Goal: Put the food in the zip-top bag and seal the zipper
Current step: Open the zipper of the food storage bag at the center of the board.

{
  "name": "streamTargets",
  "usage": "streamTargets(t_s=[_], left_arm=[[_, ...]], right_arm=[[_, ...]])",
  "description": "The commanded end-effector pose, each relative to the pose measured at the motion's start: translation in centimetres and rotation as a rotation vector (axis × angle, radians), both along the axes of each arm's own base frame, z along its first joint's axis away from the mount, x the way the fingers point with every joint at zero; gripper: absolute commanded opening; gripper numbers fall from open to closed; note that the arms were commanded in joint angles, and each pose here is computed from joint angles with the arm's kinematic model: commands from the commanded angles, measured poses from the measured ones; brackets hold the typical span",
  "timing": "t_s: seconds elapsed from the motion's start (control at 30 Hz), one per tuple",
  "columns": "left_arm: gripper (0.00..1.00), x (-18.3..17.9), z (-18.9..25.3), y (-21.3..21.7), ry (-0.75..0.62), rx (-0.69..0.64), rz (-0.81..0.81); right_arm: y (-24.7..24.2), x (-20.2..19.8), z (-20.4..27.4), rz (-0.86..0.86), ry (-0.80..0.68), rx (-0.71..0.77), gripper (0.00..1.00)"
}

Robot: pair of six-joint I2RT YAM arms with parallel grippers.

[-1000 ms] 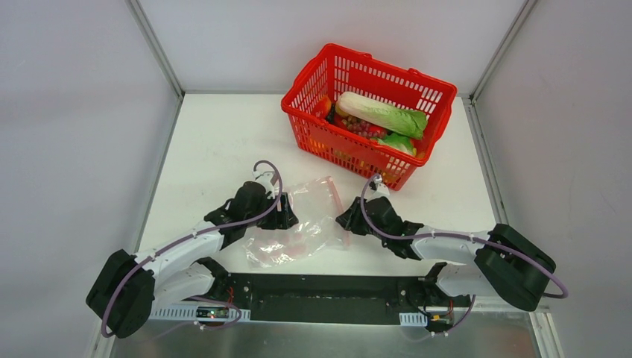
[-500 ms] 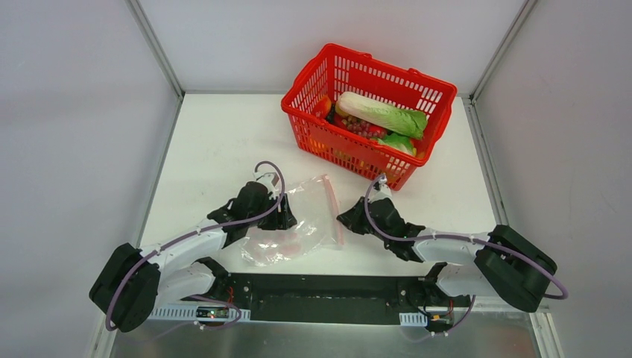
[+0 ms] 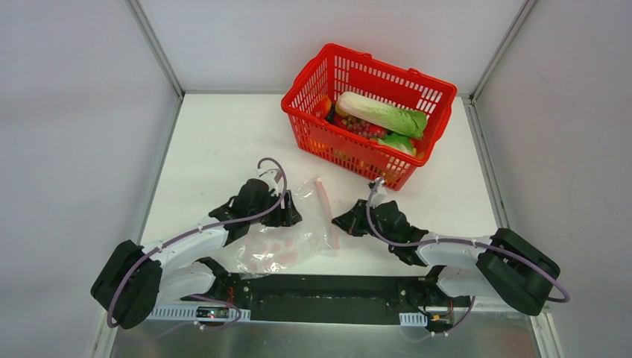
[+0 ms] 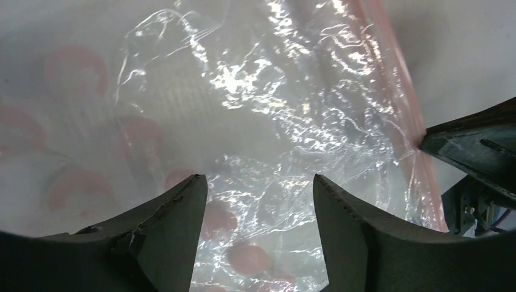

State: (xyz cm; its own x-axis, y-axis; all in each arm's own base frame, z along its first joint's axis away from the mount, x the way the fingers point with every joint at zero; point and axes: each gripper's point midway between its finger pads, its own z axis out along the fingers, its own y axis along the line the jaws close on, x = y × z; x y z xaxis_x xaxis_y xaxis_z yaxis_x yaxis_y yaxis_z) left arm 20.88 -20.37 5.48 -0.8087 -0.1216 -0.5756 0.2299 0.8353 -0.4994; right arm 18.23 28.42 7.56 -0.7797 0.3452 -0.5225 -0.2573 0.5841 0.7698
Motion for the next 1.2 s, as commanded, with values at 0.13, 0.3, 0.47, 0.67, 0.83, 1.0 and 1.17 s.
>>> streamTargets(t_s=[0.13, 0.3, 0.47, 0.67, 0.83, 1.0, 1.17], left_arm=[[0.69, 2.1, 7.3, -5.9, -0.099, -0.173, -0.066], [0.70, 3.0, 7.6, -6.9, -0.019, -0.093, 0.010], [0.70, 2.9, 7.2, -7.0, 0.017, 0.033, 0.007], [0.68, 2.2, 5.9, -6.6, 0.061, 0.153, 0.001], [0.66, 1.9, 5.1, -6.8, 0.081, 0.181, 0.000], [0.45, 1.8, 4.8, -7.2, 0.089, 0.186, -0.015], [0.19, 1.5, 4.6, -7.5, 0.090, 0.169, -0.037]], right_arm=[[1.9, -0.1, 1.3, 0.116, -0.163, -0.093, 0.00], [2.7, -0.6, 1.8, 0.140, -0.216, -0.121, 0.00], [3.1, -0.9, 2.7, 0.119, -0.296, -0.154, 0.00], [3.1, -1.5, 4.1, 0.109, -0.385, -0.136, 0.00], [3.5, -1.9, 4.6, 0.131, -0.435, -0.143, 0.00], [3.5, -2.1, 4.6, 0.130, -0.444, -0.151, 0.00], [3.6, -2.2, 4.3, 0.135, -0.437, -0.162, 0.00]])
